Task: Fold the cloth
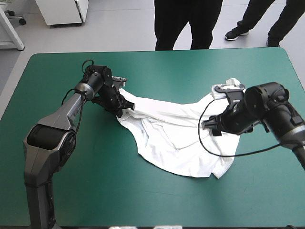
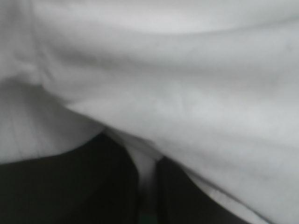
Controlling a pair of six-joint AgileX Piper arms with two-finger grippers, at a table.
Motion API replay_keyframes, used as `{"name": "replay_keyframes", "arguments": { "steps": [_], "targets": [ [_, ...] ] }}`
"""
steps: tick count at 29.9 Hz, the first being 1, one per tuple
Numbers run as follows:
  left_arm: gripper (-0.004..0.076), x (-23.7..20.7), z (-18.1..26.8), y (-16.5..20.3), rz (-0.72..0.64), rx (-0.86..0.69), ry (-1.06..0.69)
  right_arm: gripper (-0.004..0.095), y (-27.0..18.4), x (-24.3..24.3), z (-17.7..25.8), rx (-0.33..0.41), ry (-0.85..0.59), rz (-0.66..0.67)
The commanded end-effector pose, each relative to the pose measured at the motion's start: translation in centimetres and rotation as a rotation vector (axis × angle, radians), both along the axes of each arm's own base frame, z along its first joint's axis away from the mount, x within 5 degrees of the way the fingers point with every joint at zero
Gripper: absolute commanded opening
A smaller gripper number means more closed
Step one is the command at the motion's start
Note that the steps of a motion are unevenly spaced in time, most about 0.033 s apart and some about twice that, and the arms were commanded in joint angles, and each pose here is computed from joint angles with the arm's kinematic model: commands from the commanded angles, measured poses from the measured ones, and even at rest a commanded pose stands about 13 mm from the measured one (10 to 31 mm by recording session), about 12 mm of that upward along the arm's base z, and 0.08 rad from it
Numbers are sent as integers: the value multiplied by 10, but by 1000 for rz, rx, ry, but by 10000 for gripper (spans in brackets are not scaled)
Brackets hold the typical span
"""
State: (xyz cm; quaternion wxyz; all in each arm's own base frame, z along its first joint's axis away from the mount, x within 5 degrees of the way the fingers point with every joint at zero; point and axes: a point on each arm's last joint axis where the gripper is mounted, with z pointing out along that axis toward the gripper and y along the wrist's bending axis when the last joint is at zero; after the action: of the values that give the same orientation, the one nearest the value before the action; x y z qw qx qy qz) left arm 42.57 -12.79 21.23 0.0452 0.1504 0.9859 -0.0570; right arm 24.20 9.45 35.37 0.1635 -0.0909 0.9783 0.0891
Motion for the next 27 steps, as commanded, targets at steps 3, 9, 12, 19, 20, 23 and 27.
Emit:
{"name": "replay_keyframes", "arguments": {
  "steps": [3,9,12,19,20,23,27],
  "targets": [
    [-9,6,4,5,3,32,-75,649,16,-39,-12,-15,32,93],
    [-9,5,4,5,4,30,-67,651,36,-60,-35,-85,90,175],
    [-9,5,4,4,6,22,-65,651,32,-63,-47,-130,118,138],
    [-9,6,5,1,15,-11,-79,649,27,-65,-69,-170,133,124],
    [-9,6,5,1,-2,-14,-80,649,27,-66,-74,-168,139,125],
    [-9,6,5,0,-4,-15,-78,650,27,-66,-88,-155,124,116],
    [-9,6,5,0,-3,-20,-81,650,29,-64,-101,-148,114,103]
  ]
}}
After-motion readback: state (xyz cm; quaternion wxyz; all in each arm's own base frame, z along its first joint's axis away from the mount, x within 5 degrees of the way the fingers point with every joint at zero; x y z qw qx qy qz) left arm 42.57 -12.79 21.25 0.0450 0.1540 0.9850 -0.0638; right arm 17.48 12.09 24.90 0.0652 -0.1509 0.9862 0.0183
